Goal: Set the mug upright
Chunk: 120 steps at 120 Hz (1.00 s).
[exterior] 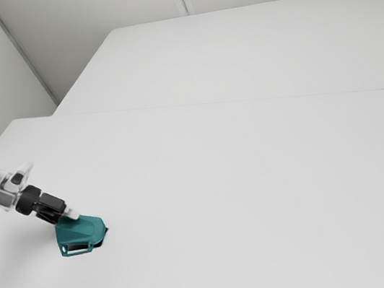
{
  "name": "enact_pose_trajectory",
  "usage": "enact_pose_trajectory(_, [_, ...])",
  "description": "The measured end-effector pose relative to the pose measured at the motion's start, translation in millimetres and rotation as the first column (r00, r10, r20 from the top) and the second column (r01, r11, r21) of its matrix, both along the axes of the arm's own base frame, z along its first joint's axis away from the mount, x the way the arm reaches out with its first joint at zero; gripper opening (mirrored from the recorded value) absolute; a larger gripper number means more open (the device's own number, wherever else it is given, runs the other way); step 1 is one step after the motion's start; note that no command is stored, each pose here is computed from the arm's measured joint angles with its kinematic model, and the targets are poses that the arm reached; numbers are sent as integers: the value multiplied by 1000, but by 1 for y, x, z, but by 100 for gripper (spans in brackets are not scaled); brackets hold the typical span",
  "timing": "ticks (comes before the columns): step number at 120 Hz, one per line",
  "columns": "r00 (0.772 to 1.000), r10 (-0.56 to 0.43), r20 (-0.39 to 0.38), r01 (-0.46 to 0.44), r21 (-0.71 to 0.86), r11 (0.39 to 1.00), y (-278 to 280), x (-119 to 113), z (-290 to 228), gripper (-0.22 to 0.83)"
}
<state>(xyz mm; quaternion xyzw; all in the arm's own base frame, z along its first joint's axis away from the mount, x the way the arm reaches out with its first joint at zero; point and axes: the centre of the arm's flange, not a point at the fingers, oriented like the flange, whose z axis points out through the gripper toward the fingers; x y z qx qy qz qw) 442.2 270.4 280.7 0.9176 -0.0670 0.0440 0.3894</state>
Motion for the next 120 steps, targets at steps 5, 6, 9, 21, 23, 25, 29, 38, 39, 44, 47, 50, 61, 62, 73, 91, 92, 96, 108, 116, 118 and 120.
enact_pose_trajectory(5, [1000,-3,1,3,-14,1000,-3,-2,-3,59])
enact_pose_trajectory(6, [1000,-4,1,4,-17,1000,-4,-2,-3,59])
enact_pose_trajectory(9, [1000,-5,2,5,-24,1000,-5,-4,-5,58])
enact_pose_trajectory(21, [1000,-13,11,14,-41,999,-7,-6,-7,50])
enact_pose_trajectory(23, [1000,-15,13,16,-43,999,-7,-6,-6,48])
enact_pose_trajectory(25, [1000,-17,15,18,-45,999,-8,-6,-6,45])
enact_pose_trajectory(29, [1000,-20,19,21,-48,999,-8,-7,-5,41])
enact_pose_trajectory(38, [999,-26,31,28,-56,998,-8,-6,-3,33])
enact_pose_trajectory(39, [999,-27,32,29,-57,998,-8,-6,-3,33])
enact_pose_trajectory(44, [999,-31,40,33,-61,998,-9,-6,0,30])
enact_pose_trajectory(47, [998,-33,44,36,-63,997,-9,-5,1,28])
enact_pose_trajectory(50, [998,-35,49,38,-65,997,-9,-5,3,27])
enact_pose_trajectory(61, [997,-42,66,47,-76,996,-11,-4,9,23])
enact_pose_trajectory(62, [997,-42,68,47,-77,996,-11,-3,9,22])
enact_pose_trajectory(73, [996,-48,79,55,-87,995,-13,-3,12,10])
enact_pose_trajectory(91, [993,-68,96,77,-93,993,-20,2,17,-4])
enact_pose_trajectory(92, [993,-69,97,78,-93,993,-21,2,17,-5])
enact_pose_trajectory(96, [992,-73,102,82,-93,992,-22,3,18,-7])
enact_pose_trajectory(108, [990,-82,112,93,-93,991,-26,6,21,-12])
enact_pose_trajectory(116, [990,-85,117,97,-93,991,-27,6,22,-14])
enact_pose_trajectory(118, [989,-87,118,98,-92,991,-27,7,22,-15])
enact_pose_trajectory(120, [989,-89,119,100,-92,991,-28,7,22,-15])
